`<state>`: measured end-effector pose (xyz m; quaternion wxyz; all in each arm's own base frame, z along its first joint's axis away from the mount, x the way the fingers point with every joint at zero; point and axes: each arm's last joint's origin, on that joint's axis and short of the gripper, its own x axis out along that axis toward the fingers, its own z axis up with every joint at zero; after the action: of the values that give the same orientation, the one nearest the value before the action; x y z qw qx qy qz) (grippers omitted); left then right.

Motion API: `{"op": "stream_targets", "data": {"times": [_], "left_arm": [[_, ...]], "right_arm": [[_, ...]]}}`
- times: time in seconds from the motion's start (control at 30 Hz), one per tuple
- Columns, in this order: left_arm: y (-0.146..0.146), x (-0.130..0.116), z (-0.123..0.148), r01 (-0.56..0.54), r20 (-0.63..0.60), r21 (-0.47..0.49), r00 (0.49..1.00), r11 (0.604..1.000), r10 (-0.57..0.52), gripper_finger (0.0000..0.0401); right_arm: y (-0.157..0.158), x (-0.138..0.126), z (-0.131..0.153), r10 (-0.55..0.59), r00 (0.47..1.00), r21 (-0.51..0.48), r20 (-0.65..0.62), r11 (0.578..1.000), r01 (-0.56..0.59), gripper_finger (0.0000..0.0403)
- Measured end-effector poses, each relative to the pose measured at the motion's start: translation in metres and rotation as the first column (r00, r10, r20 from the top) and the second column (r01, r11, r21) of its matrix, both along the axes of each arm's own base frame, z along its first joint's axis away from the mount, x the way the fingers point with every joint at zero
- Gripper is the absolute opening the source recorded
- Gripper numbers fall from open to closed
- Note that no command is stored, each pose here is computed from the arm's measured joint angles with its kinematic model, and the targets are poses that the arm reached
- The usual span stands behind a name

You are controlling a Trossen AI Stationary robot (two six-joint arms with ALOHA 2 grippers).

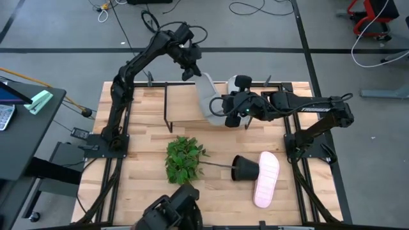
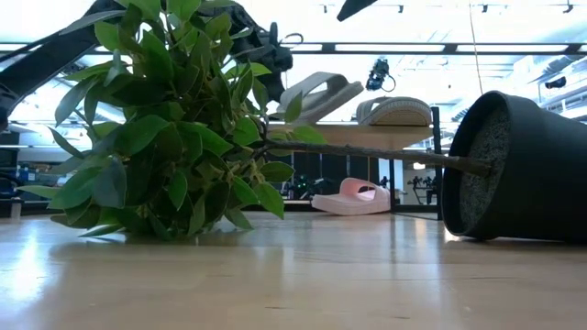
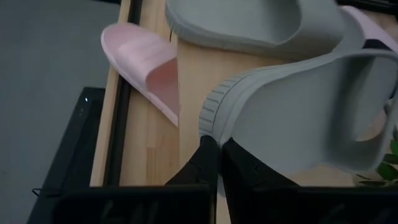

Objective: Pick and place slides into the shelf
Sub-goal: Put the gray slide on the shelf, then put the bottom pink slide on the shelf

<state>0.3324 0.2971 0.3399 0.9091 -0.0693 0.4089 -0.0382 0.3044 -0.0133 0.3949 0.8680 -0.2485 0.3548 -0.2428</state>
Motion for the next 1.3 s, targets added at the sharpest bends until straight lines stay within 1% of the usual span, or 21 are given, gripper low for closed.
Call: {"op": "stream_targets", "data": {"times": [0.1,0.2,0.43,0.57,0.7,0.8,0.93,1.07,1.3], "left_arm": [[0.004,0.004,-0.009,-0.001,-0.012,-0.010,1.000,1.000,0.001,0.0009],[0.007,0.008,-0.013,-0.008,-0.005,-0.004,1.000,1.000,0.008,0.0010],[0.007,0.016,-0.010,-0.029,0.046,0.026,0.999,0.999,0.027,0.0036],[0.006,0.019,-0.009,-0.028,0.057,0.034,0.998,0.999,0.026,0.0034],[0.004,0.025,-0.007,-0.019,0.089,0.061,0.996,0.998,0.014,0.0031],[0.002,0.029,-0.005,-0.014,0.106,0.075,0.994,0.997,0.006,0.0035],[0.001,0.031,-0.004,-0.018,0.115,0.082,0.993,0.996,0.008,0.0047],[0.002,0.033,-0.003,-0.059,0.120,0.077,0.992,0.995,0.049,0.0061],[0.004,0.033,-0.002,-0.073,0.129,0.099,0.990,0.992,0.060,0.0102]], "right_arm": [[0.000,0.000,0.000,0.000,1.000,0.000,0.000,1.000,0.000,0.0010],[0.000,0.000,0.000,0.000,1.000,0.000,0.000,1.000,0.000,0.0009],[0.000,0.000,0.000,-0.004,1.000,0.004,0.004,1.000,0.004,0.0012],[0.000,0.000,0.000,-0.004,1.000,0.006,0.005,1.000,0.004,0.0012],[0.000,0.000,0.000,0.005,1.000,0.015,0.005,1.000,-0.005,0.0012],[0.000,0.000,0.000,0.007,1.000,0.017,0.006,1.000,-0.007,0.0012],[0.001,0.000,0.000,0.015,1.000,0.024,0.006,1.000,-0.015,0.0012],[0.001,0.000,0.000,0.024,1.000,0.032,0.007,0.999,-0.024,0.0012],[0.001,0.000,-0.001,0.025,1.000,0.035,0.007,0.999,-0.025,0.0012]]}}
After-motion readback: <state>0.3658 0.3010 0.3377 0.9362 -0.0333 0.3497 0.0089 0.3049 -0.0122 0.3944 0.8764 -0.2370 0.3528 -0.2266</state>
